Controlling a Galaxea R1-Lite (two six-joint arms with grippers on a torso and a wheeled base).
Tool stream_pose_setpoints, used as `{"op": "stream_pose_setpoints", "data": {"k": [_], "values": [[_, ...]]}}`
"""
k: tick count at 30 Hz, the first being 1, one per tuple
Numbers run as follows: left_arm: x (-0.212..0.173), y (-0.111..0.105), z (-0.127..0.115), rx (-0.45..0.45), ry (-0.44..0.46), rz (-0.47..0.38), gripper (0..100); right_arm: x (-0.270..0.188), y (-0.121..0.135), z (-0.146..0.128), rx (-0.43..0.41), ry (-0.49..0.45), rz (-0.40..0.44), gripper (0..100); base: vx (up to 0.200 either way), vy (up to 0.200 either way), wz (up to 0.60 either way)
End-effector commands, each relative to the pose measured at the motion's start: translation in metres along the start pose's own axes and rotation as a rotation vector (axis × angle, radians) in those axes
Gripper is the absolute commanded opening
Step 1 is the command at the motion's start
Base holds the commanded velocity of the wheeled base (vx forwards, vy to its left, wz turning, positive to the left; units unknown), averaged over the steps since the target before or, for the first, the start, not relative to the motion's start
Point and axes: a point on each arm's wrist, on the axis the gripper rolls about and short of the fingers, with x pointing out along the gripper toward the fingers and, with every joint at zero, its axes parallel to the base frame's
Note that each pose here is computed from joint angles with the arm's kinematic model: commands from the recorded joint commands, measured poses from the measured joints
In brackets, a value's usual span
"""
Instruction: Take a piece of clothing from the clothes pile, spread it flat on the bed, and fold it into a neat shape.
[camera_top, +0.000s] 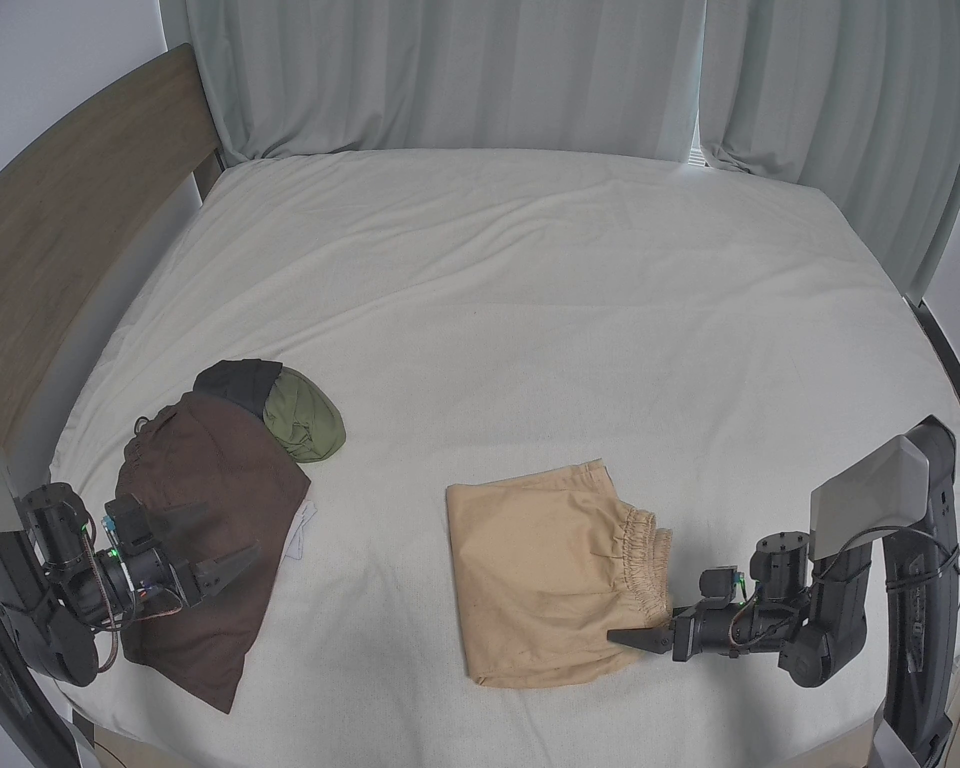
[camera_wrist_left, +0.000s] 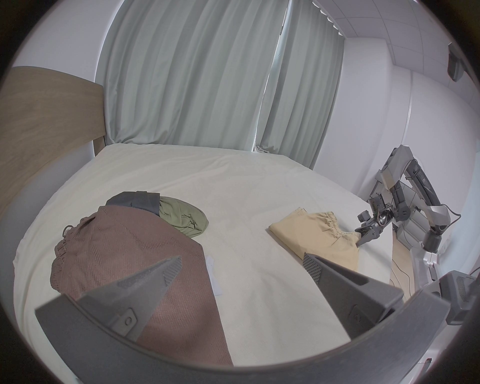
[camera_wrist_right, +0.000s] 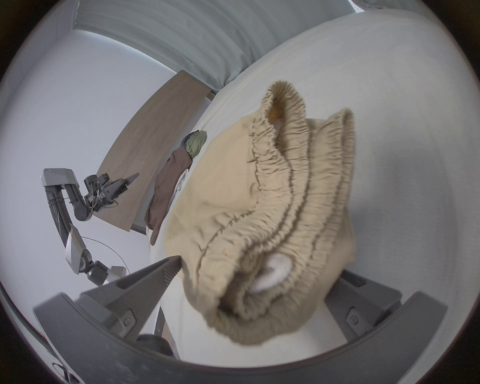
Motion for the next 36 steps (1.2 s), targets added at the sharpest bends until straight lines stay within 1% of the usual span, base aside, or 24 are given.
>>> {"op": "stream_pose_setpoints", "data": {"k": [1, 7, 13, 16, 17, 30, 34, 36], "values": [[0.000, -0.001, -0.001, -0.004, 0.006, -0.005, 100, 0.014, 0.006, 0.007, -0.010, -0.015, 0.038, 100, 0.000, 0.000, 0.00], [0.001, -0.002, -0.001, -0.005, 0.007, -0.008, 100, 0.015, 0.007, 0.012, -0.016, -0.032, 0.045, 100, 0.000, 0.000, 0.00], [0.000, -0.004, -0.003, -0.011, 0.015, -0.013, 100, 0.018, 0.005, 0.013, -0.017, -0.052, -0.001, 100, 0.000, 0.000, 0.00], [0.000, -0.005, -0.003, -0.011, 0.016, -0.017, 100, 0.019, 0.006, 0.011, -0.016, -0.045, 0.000, 100, 0.000, 0.000, 0.00], [0.000, -0.005, -0.003, -0.011, 0.016, -0.019, 100, 0.019, 0.006, 0.011, -0.016, -0.044, 0.001, 0, 0.000, 0.000, 0.00], [0.001, -0.006, -0.003, -0.011, 0.018, -0.022, 100, 0.018, 0.008, 0.010, -0.016, -0.038, 0.003, 0, 0.000, 0.000, 0.00], [0.001, -0.006, -0.003, -0.011, 0.018, -0.024, 100, 0.016, 0.015, 0.010, -0.022, -0.031, 0.014, 0, 0.000, 0.000, 0.00], [0.000, -0.006, -0.003, -0.010, 0.016, -0.022, 100, 0.011, 0.027, 0.017, -0.050, -0.051, 0.036, 0, 0.000, 0.000, 0.00]]}}
